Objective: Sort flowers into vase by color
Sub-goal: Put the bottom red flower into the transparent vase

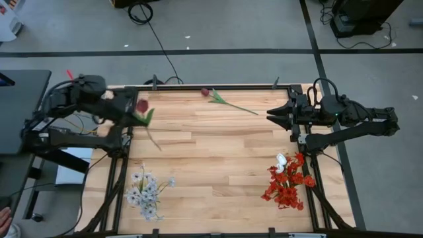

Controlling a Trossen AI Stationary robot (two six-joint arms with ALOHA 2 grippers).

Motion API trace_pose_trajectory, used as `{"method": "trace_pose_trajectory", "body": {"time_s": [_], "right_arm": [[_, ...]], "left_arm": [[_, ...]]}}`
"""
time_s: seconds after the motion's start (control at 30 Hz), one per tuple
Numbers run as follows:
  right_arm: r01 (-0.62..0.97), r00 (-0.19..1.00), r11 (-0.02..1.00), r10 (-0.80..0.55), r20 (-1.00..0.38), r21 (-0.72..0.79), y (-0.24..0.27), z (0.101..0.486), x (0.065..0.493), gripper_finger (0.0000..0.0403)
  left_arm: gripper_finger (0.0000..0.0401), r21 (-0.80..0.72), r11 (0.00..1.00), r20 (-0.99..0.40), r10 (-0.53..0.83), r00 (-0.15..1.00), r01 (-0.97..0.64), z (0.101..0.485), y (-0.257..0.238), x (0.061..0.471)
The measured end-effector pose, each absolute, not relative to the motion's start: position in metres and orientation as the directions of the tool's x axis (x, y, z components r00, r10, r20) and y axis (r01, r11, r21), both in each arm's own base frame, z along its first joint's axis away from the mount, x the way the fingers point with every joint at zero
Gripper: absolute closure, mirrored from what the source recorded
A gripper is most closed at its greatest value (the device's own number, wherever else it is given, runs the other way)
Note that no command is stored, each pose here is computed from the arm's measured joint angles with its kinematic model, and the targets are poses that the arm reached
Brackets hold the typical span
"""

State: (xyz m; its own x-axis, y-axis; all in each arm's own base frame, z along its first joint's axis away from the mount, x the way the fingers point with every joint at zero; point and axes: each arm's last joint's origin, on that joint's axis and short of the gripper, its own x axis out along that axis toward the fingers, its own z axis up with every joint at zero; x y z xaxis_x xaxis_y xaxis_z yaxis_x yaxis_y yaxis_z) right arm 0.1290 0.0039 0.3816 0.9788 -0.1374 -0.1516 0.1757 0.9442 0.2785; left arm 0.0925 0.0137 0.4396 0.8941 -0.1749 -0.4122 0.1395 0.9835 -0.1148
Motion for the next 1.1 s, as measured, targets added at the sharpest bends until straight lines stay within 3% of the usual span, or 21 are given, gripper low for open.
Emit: {"method": "trace_pose_trajectory", "body": {"time_s": [0.27, 0.53, 0.73, 1.1], "right_arm": [[0.176, 0.979, 0.944, -0.137, -0.152, 0.279, 0.004, 0.382, 0.129, 0.0281], [0.175, 0.979, 0.944, -0.137, -0.151, 0.279, 0.004, 0.382, 0.129, 0.0281], [0.175, 0.979, 0.944, -0.137, -0.151, 0.279, 0.004, 0.382, 0.129, 0.0281], [0.175, 0.979, 0.944, -0.137, -0.151, 0.279, 0.004, 0.382, 0.129, 0.0281]], "left_arm": [[0.0392, -0.031, 0.976, -0.447, -0.205, 0.871, 0.214, 0.439, -0.001, 0.042], [0.0392, -0.154, 0.836, -0.355, -0.544, 0.760, 0.527, 0.443, -0.019, 0.011], [0.0392, -0.135, 0.727, -0.275, -0.680, 0.679, 0.673, 0.442, -0.027, -0.006], [0.0394, -0.042, 0.683, -0.220, -0.718, 0.660, 0.729, 0.442, -0.032, -0.020]]}}
